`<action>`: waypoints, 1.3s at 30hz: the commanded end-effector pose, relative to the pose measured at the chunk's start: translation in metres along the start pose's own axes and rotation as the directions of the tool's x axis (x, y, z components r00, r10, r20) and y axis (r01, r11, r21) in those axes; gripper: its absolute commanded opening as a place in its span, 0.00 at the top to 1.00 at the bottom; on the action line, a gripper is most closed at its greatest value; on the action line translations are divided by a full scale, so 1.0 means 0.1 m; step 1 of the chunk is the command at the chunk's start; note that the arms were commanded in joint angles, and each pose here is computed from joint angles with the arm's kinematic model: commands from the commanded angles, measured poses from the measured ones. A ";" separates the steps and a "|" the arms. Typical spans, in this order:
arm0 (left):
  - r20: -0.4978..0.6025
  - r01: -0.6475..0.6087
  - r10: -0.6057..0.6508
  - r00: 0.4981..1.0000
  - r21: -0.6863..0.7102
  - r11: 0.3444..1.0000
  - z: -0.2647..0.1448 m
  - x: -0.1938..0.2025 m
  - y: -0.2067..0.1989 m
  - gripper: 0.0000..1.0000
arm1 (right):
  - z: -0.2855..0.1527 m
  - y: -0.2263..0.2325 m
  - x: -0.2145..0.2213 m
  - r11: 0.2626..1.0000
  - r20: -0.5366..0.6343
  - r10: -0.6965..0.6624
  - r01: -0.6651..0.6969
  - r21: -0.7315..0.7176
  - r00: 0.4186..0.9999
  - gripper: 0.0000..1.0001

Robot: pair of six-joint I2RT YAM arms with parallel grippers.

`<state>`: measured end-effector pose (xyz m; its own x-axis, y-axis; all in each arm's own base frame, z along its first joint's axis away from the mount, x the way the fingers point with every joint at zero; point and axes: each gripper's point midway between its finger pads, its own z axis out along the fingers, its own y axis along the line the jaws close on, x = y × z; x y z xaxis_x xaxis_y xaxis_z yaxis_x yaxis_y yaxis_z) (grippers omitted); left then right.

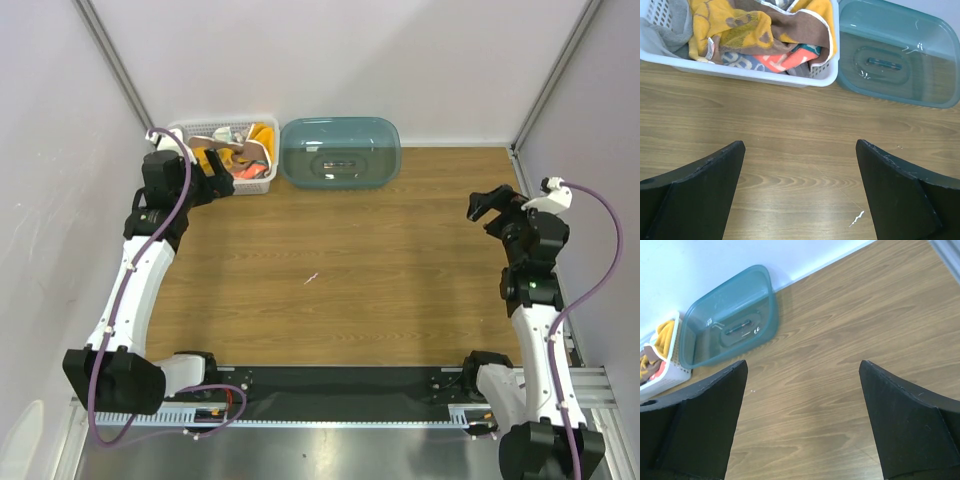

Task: Fold and stack the towels
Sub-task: Grab crumpled towel

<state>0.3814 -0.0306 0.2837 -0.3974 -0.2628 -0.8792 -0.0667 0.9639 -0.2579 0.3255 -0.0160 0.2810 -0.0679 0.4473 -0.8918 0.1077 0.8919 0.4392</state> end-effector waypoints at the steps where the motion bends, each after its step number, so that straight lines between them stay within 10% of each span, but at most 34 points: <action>1: 0.060 -0.007 0.008 0.998 -0.010 1.000 -0.08 -0.16 0.01 0.00 | 0.11 0.13 -0.13 0.998 0.038 0.007 -0.004 -0.069 0.999 0.00; 19: 0.152 0.235 -0.221 0.963 -0.078 0.969 1.20 -0.95 -0.24 0.00 | 0.00 0.19 -0.05 0.996 -0.043 0.063 -0.066 -0.065 0.997 0.00; 39: 0.133 0.246 -0.223 0.966 -0.196 0.949 2.63 -0.32 -0.38 0.04 | -0.33 -0.03 0.08 0.998 -0.087 0.027 -0.022 0.058 0.996 0.00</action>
<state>0.6237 -0.0867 0.1821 -0.3807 -0.4488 -0.8085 -0.2903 0.8881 -0.3563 0.2984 -0.0090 0.2536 -0.1990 0.5010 -0.8422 0.1744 0.8638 0.4726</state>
